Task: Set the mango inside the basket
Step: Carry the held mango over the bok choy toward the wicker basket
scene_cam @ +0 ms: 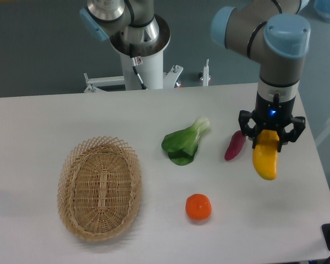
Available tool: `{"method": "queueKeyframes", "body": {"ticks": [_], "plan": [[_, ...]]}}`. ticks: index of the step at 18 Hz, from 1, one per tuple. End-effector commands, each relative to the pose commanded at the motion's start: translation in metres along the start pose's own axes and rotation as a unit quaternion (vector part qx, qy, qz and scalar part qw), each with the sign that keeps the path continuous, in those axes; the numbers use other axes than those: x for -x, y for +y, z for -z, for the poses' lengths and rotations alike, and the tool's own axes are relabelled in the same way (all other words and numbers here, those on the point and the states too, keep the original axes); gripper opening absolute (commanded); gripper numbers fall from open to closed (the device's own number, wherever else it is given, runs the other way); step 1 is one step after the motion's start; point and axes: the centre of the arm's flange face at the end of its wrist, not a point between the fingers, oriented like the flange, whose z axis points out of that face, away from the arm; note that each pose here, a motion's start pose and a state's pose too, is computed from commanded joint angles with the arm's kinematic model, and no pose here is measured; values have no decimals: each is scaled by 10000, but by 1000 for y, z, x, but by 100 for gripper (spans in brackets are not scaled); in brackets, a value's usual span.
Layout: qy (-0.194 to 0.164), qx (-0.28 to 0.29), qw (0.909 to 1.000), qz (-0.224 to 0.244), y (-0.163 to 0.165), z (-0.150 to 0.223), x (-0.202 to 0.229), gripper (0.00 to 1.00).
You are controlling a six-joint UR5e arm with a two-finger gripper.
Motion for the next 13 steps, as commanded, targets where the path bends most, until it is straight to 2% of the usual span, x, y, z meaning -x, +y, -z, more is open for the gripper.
{"method": "queueKeyframes", "body": {"ticks": [3, 9, 11, 13], "plan": [[101, -57, 9999, 75, -20, -2, -29, 56], [360, -40, 9980, 527, -65, -15, -109, 56], [504, -3, 9963, 700, -88, -19, -162, 56], [688, 166, 9954, 648, -87, -34, -214, 56]]}}
